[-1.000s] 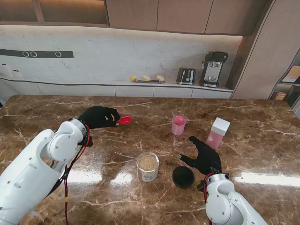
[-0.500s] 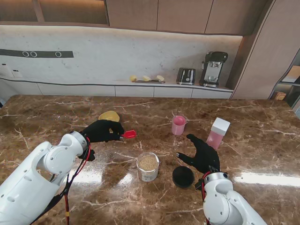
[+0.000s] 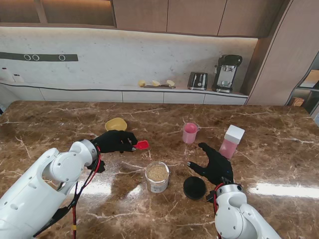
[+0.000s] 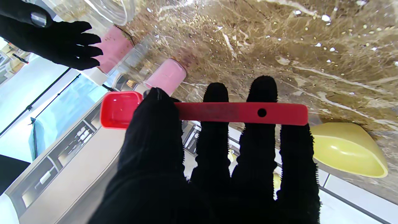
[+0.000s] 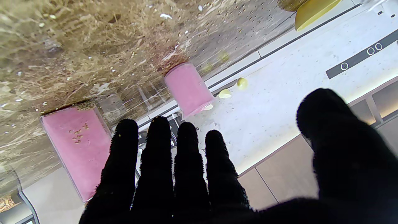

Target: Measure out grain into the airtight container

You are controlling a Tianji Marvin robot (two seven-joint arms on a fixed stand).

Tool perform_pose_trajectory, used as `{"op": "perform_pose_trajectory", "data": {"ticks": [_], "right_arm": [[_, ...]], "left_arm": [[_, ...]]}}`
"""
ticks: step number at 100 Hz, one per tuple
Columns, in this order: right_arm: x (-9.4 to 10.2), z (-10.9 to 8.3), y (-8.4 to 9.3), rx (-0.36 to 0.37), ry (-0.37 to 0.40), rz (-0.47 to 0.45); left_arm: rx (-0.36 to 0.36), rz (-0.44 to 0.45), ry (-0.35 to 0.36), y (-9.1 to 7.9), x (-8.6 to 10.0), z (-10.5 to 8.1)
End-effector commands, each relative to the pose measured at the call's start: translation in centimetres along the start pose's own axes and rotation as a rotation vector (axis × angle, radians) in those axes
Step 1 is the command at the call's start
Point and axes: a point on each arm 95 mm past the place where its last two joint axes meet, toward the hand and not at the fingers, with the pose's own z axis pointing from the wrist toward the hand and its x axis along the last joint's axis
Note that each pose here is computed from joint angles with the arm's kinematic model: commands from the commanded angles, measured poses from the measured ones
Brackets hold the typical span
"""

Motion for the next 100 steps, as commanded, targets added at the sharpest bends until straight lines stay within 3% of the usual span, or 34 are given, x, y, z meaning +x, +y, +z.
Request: {"op": "perform_pose_trajectory", "data": {"ticks": [1, 55, 100], "right_arm": [[-0.5, -0.43, -0.65, 0.024, -0.02, 0.01], [-1.38, -0.92, -0.72, 0.016, -0.044, 0.027], [-1.23, -0.79, -0.81, 0.023, -0.042, 0.023]], "left_arm": [[0.0, 0.0, -0.001, 0.47, 0.09, 0.28], [-0.033, 0.042, 0.024, 0.23, 0.61, 1.1], [-0.035, 0.068, 0.094, -0.15, 0.3, 1.21]]}}
